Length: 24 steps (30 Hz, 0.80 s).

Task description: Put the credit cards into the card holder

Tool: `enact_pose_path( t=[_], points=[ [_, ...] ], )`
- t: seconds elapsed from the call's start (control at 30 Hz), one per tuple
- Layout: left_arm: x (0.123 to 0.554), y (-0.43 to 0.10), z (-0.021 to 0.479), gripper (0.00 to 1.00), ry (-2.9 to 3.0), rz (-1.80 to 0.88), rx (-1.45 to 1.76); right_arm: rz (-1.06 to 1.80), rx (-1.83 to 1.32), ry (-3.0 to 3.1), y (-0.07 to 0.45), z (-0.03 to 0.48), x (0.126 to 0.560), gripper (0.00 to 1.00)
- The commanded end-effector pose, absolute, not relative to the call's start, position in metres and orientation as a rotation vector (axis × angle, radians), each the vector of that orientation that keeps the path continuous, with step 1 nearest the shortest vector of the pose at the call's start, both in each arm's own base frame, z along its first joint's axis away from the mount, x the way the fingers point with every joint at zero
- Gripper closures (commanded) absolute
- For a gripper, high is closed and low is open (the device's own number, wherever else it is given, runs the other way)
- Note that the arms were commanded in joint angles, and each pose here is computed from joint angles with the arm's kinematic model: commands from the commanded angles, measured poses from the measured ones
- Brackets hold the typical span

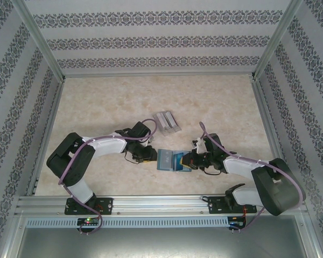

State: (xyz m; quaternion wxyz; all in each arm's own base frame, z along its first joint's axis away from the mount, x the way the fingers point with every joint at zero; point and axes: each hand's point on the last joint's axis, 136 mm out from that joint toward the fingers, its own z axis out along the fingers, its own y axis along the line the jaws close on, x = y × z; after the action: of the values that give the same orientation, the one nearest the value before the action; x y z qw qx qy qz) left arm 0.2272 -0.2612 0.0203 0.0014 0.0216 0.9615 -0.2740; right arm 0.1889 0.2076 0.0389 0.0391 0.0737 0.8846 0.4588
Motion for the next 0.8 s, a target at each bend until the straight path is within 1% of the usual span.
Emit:
enact_pose_path(
  t=[0.0,0.43,0.6,0.77],
  points=[
    [0.225,-0.268,0.008,0.69,3.042,-0.840,0.085,1.458,0.161,2.680,0.210,0.040,0.188,0.91],
    [0.224,-0.277,0.006,0.74,3.041,-0.863,0.100,1.507,0.124,2.650,0.216,0.042,0.194,0.90],
    [0.224,-0.278,0.003,0.76,3.054,-0.859,0.099,1.492,0.107,2.656,0.216,0.038,0.196,0.89],
    [0.224,-0.277,0.002,0.78,3.071,-0.834,0.114,1.452,0.083,2.680,0.214,0.031,0.198,0.86]
  ],
)
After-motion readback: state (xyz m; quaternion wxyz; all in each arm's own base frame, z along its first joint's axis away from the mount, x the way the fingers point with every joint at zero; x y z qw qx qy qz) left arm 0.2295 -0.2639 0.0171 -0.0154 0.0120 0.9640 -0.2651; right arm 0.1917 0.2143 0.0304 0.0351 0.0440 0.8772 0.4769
